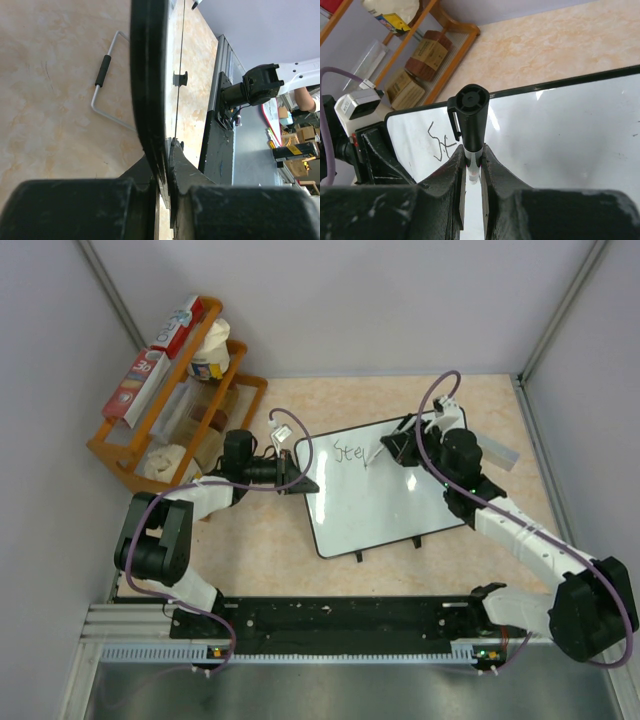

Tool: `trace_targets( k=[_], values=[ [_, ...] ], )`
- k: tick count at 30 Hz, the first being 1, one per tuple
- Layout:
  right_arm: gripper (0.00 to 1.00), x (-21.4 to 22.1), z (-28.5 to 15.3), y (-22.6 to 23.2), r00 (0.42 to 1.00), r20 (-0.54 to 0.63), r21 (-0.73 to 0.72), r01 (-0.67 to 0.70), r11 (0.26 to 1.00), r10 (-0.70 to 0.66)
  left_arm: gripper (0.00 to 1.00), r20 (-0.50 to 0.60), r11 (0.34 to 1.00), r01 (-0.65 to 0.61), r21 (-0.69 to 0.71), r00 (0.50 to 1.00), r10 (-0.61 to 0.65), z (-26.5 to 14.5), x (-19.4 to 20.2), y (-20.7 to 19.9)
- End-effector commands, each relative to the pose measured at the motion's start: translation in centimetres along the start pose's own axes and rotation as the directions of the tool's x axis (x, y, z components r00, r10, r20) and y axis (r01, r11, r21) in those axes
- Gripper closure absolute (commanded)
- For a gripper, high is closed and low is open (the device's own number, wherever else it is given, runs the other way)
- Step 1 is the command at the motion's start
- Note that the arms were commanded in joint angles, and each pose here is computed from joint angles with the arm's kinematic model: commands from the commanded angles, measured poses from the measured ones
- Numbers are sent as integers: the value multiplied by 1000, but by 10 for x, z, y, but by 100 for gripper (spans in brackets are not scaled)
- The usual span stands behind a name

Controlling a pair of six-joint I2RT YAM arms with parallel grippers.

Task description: Write a sentence on the whiteboard

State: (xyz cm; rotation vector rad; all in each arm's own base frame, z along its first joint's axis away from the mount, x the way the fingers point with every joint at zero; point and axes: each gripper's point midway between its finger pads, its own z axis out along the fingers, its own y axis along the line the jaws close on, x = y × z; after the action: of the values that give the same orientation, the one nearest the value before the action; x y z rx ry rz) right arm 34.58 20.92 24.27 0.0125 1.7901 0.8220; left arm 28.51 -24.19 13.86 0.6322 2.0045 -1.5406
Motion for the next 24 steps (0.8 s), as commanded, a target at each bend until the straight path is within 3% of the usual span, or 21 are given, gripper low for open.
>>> trace_targets(
  k=[1,24],
  values=[
    [100,-56,-4,28,991,137,-66,11,998,-2,100,-84,983,-134,-129,989,123,11,36,41],
    [100,-62,23,17,989,150,-40,-14,999,19,100,-89,982,-134,-130,988,123,12,37,41]
  ],
)
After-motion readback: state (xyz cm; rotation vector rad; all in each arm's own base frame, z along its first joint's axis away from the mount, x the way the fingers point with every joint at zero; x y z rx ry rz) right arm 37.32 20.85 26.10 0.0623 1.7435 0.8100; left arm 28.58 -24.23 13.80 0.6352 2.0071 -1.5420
